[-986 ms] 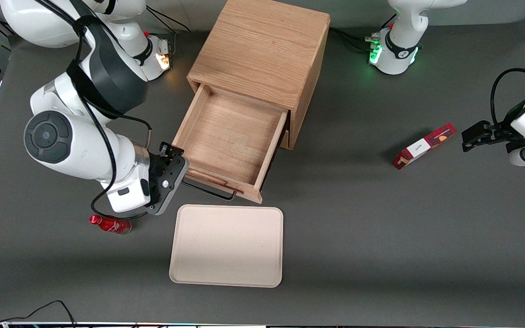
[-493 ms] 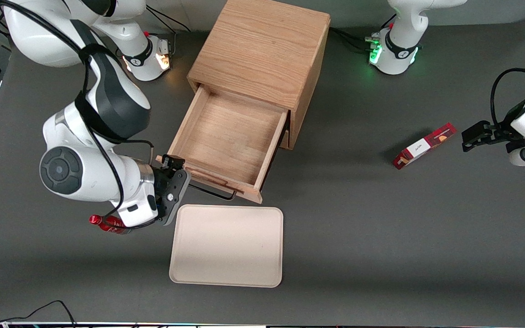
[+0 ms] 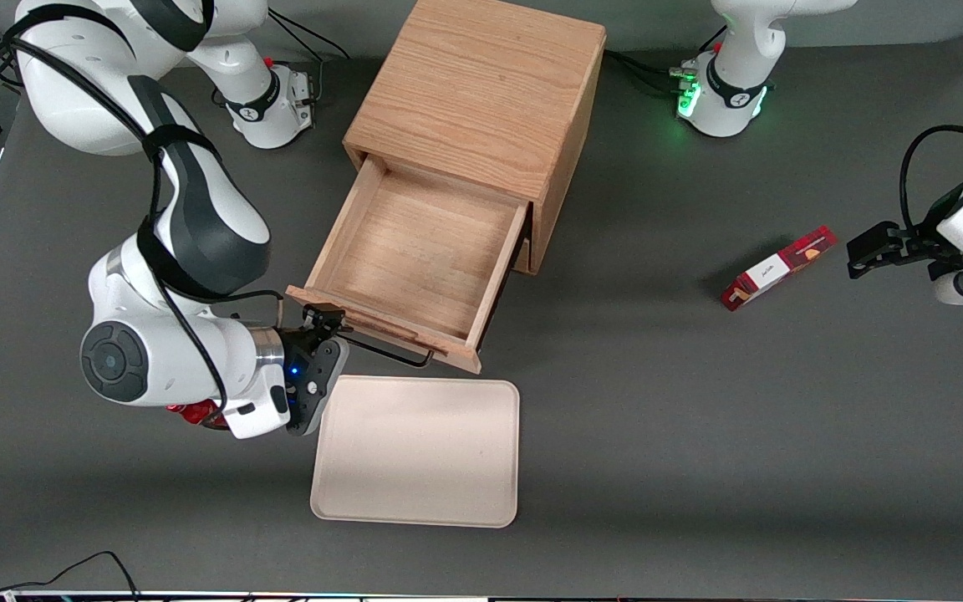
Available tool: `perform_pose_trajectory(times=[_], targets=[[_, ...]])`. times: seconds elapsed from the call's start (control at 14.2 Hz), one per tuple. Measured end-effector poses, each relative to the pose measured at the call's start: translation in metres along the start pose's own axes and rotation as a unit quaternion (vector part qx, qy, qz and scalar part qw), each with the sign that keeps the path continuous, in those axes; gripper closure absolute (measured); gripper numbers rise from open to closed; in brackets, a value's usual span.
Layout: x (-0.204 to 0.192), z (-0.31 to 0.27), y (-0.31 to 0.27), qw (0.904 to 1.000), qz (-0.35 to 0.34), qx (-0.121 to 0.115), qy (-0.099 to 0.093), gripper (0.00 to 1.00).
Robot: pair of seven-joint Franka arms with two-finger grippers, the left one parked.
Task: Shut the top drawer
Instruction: 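Move the right gripper to the open drawer's black handle, then lower the right gripper against the drawer front beside the handle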
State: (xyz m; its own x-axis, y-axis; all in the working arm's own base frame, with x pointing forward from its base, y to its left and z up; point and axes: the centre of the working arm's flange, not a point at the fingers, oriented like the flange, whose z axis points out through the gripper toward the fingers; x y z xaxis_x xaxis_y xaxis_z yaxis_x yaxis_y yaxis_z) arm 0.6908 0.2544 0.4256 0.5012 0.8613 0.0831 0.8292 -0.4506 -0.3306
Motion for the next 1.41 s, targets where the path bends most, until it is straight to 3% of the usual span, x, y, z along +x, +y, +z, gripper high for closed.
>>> perform_pose_trajectory(times=[1.41], targets=[[0.013, 0.041, 0.013, 0.9979, 0.061, 0.016, 0.009, 0.00]])
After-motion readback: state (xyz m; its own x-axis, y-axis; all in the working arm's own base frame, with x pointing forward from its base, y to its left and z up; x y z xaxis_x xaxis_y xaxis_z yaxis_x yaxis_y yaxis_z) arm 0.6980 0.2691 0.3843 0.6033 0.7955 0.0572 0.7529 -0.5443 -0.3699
